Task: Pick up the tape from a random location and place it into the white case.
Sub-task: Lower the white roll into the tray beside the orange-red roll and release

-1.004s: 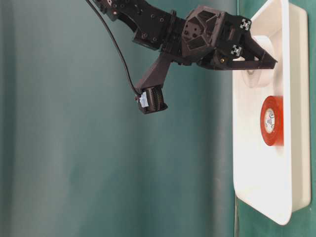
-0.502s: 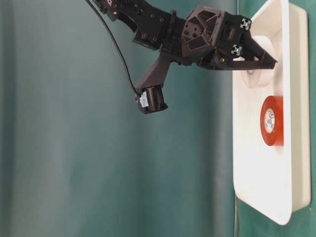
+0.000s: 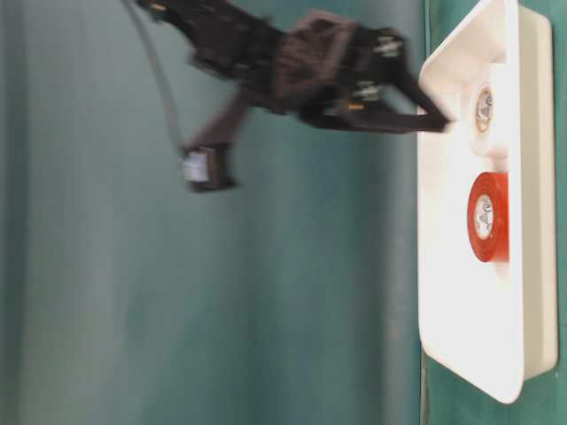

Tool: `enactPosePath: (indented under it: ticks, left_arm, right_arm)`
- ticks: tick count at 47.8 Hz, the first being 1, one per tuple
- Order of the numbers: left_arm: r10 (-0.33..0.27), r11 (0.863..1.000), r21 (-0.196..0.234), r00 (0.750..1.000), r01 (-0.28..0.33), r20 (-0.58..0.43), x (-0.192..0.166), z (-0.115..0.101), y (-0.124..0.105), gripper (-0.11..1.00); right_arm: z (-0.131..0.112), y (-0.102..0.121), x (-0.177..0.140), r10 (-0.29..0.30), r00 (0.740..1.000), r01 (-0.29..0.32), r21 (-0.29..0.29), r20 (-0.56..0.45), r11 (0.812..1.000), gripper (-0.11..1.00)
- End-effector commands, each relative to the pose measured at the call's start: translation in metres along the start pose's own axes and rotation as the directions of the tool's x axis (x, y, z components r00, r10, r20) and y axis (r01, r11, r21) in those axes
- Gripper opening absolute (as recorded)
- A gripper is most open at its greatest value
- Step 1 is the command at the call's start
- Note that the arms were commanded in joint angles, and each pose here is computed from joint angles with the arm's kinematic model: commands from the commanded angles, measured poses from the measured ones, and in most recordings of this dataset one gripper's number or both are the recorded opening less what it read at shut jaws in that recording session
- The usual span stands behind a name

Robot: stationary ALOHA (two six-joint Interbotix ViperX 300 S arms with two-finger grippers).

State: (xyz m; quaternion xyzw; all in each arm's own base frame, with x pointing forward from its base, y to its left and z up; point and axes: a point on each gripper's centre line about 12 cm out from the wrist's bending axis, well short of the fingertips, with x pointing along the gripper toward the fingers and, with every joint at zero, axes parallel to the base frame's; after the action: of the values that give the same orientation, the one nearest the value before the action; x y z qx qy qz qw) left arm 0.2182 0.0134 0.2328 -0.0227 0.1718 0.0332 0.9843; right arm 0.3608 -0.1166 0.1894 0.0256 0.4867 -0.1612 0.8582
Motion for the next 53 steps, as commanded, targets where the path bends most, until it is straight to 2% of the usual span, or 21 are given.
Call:
enactPosePath:
  ticks: [1, 9, 14, 33, 39, 53]
  left_arm:
    - [0.002, 1.000, -0.003, 1.000, -0.002, 0.012, 0.000, 0.005, 0.001, 0.98]
    - [0.003, 1.000, -0.003, 1.000, -0.003, 0.011, 0.001, 0.004, 0.001, 0.98]
    - [0.003, 1.000, -0.004, 1.000, -0.003, 0.009, 0.001, 0.004, 0.001, 0.98]
    - [0.003, 1.000, -0.006, 1.000, -0.003, 0.009, 0.001, 0.004, 0.001, 0.98]
    - [0.003, 1.000, -0.007, 1.000, -0.003, 0.009, 0.001, 0.004, 0.001, 0.98]
    - [0.003, 1.000, -0.007, 1.000, -0.003, 0.009, 0.001, 0.004, 0.001, 0.98]
  right_arm:
    - [0.023, -0.007, -0.042, -0.015, 0.994, 0.014, 0.013, 0.104, 1.000, 0.88]
    - [0.034, -0.015, -0.087, -0.037, 0.981, 0.034, 0.020, 0.189, 0.999, 0.88]
    - [0.034, -0.017, -0.103, -0.047, 0.973, 0.043, 0.022, 0.226, 0.999, 0.88]
    - [0.033, -0.015, -0.099, -0.040, 0.975, 0.031, 0.045, 0.219, 0.999, 0.87]
    - [0.033, -0.001, -0.099, -0.013, 0.975, 0.005, 0.038, 0.221, 0.999, 0.87]
    - [0.034, 0.043, -0.104, 0.080, 0.964, -0.073, -0.039, 0.254, 0.997, 0.87]
